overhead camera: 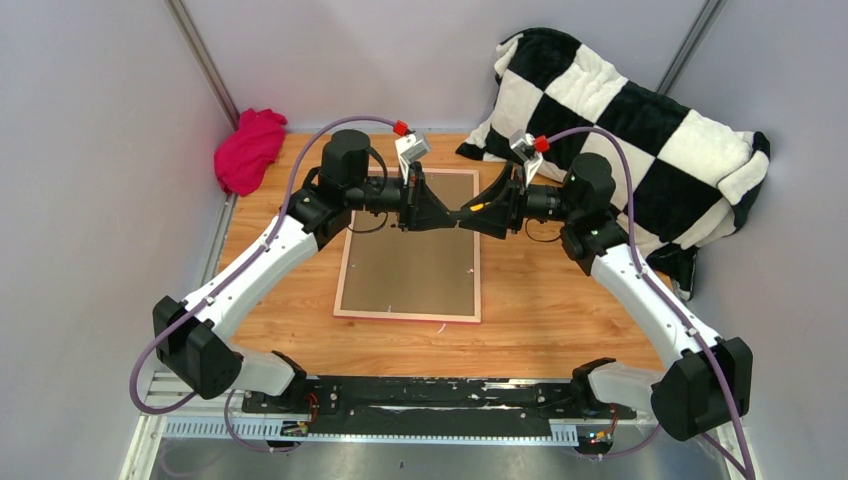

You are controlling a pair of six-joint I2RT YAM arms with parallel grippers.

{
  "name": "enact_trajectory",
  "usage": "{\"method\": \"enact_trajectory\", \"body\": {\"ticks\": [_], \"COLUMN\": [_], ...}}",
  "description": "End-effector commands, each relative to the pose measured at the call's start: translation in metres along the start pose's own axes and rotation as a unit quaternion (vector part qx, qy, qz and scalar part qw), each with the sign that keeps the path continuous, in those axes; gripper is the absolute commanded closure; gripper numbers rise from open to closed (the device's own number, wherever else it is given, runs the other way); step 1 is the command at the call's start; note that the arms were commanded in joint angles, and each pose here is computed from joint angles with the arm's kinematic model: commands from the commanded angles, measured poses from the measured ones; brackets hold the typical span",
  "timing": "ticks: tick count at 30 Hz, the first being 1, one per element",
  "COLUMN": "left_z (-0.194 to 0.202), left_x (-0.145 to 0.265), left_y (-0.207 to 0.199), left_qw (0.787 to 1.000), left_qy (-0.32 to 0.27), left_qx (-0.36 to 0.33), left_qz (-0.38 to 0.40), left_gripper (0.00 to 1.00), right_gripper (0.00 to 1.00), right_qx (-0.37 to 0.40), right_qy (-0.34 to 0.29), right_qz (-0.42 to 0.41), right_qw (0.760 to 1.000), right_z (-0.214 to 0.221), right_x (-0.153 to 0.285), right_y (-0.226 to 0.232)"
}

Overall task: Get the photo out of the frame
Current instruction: Pick up the screwdriver from the center of the board.

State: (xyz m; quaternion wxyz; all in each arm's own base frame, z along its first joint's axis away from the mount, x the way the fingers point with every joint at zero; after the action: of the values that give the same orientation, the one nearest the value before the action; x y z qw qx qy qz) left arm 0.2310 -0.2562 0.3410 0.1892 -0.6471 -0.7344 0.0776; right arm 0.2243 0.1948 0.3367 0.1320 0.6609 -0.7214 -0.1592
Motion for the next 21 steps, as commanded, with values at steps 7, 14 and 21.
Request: {"method": "enact_trajectory", "body": {"ticks": [7, 14, 21], "left_z": [-0.009, -0.015, -0.017], "left_x": [-0.004, -0.003, -0.001], "left_y": [0.006, 0.004, 0.003], "left_qw": [0.999, 0.999, 0.999], "left_qy": [-0.022, -0.024, -0.026], "left_qx": [-0.028, -0.033, -0.038], "left_qz": [-0.006, -0.010, -0.013], "left_gripper": [1.00, 1.00, 1.00], "right_gripper": [0.61, 0.94, 0.84], "right_qx": [0.021, 0.029, 0.022], "right_qy": [0.000, 0.017, 0.032], "right_qz": [-0.046, -0.039, -0.037], "right_qw": [0.999, 0.999, 0.999], "right_z": [-0.005, 0.000, 0.003], "right_x": [-0.007, -0.007, -0.008], "right_y": [0.022, 0.018, 0.016]}}
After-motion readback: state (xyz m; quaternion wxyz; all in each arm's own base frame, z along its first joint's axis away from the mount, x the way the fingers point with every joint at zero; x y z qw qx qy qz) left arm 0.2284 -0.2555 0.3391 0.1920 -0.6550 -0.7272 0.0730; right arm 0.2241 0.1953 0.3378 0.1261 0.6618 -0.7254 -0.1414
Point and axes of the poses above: each gripper's point midway between its finger pads, its own x axis back along the fingers, its own y axis along the line the jaws close on, z = x × y, the point moved 7 cm from there along x, back along the fingers, and after that the axes turned 3 degrees about -x, right-handed, at the moved point
